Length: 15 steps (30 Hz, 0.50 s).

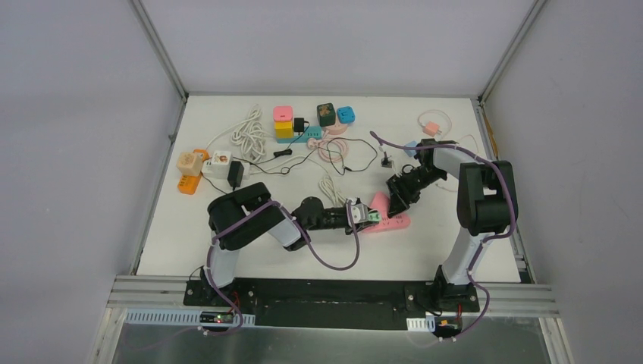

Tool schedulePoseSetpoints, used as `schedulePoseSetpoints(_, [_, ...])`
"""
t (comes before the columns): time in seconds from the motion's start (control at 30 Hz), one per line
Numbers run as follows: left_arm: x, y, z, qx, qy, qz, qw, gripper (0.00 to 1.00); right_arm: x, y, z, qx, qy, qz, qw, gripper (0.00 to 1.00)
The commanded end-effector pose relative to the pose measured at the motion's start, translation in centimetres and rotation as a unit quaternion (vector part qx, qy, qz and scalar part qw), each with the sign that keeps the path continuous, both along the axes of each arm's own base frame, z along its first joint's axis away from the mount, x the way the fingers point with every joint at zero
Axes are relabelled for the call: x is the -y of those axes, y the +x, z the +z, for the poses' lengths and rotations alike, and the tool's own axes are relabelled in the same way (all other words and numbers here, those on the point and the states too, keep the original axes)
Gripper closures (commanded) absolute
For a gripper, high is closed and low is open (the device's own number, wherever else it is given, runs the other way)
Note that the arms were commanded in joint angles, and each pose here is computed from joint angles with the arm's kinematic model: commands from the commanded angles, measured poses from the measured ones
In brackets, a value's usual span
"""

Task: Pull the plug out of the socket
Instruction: Remove the plug from the socket.

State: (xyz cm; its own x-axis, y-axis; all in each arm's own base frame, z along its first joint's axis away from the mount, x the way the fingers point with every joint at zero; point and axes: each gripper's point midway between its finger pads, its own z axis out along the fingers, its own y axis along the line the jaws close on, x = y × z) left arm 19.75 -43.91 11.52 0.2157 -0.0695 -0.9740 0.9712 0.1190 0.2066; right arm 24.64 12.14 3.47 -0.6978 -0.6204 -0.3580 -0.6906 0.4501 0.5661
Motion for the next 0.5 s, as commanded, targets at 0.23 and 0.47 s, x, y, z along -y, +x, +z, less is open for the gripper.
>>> schedulePoseSetpoints(0.23, [0.0,-0.9,-0.2,0.014,0.004,-0.003,1.000,1.00,0.8,2.0,-0.9,0.048,-0.035,0.015,0.998,0.43])
schedulePoseSetpoints(0.47, [0.4,-0.9,0.5,-0.031,-0.017,-0.030,0.999,1.00,0.9,2.1,-0.9,0.050,-0.038,0.015,0.998,0.43])
